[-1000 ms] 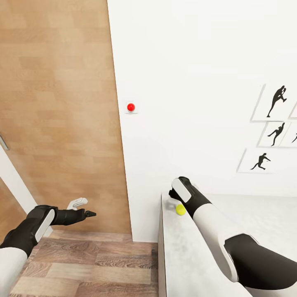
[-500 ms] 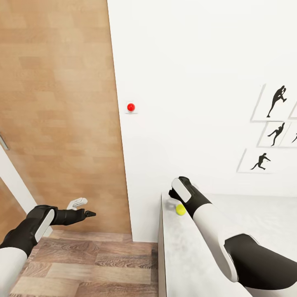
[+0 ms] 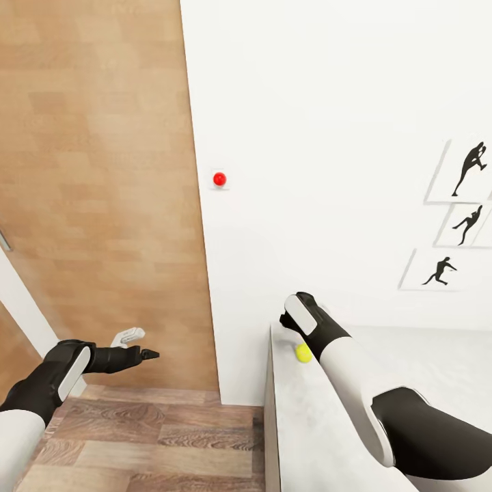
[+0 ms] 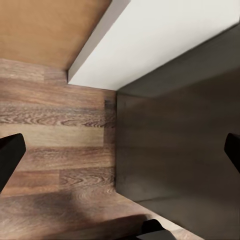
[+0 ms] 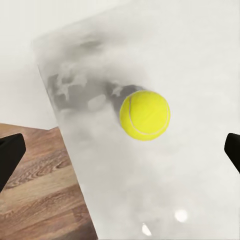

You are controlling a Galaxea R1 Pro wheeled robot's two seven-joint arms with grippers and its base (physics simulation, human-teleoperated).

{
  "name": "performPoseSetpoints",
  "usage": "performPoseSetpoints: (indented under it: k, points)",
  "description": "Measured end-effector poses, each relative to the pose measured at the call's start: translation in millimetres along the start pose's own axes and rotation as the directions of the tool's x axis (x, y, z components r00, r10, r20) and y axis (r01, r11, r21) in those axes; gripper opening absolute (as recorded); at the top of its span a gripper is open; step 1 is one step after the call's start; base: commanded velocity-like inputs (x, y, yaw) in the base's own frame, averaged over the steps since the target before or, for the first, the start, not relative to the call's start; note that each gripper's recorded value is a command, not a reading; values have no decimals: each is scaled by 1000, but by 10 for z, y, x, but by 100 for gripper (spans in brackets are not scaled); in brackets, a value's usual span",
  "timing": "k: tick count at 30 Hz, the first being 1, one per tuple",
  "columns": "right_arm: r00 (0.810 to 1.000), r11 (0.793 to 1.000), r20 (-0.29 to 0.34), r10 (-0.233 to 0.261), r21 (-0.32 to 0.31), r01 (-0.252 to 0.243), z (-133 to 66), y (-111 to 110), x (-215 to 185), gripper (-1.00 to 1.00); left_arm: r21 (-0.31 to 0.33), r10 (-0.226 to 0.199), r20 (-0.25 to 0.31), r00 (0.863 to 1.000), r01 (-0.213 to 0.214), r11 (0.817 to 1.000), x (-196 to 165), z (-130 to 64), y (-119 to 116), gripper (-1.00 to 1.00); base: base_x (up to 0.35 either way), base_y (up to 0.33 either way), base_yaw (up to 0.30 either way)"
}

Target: Put all the toys in the child's room - the three board games (two on the bed and one on the table), the two jigsaw puzzles on the table, and the tennis ball on the table - inside the toy box on the table in the child's room.

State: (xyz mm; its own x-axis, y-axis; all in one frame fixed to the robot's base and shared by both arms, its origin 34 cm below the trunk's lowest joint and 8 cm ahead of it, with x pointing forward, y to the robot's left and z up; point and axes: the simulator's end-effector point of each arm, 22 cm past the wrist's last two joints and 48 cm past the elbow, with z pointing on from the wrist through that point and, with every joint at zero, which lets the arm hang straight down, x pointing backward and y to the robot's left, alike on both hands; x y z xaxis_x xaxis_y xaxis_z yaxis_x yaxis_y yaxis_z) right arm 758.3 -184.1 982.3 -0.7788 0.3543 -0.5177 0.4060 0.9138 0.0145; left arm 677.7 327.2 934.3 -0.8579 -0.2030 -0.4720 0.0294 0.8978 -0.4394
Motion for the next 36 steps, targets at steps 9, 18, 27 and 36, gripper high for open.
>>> performPoseSetpoints:
  k: [9, 18, 27, 36]
  points:
    - [1000, 1000, -1, -1, 0, 1, 2, 2, 1, 100, 0, 0, 0, 1000, 0, 1000, -1, 2, 0, 100, 18, 10, 0]
    - [1000, 1000, 0, 0, 0, 0, -1, -2, -1, 100, 0, 0, 0, 1000, 0, 1000, 0, -1, -1, 100, 38, 2, 0]
    - [1000, 1000, -1, 0, 0, 0, 2, -3, 0, 100, 0, 1, 1, 1000, -1, 1000, -3, 1, 1, 100, 113, 13, 0]
    - [1000, 1000, -3, 0, -1, 0, 3, 1, 3, 100, -1, 1, 1, 1000, -1, 1000, -4, -1, 7, 100, 7, 1, 0]
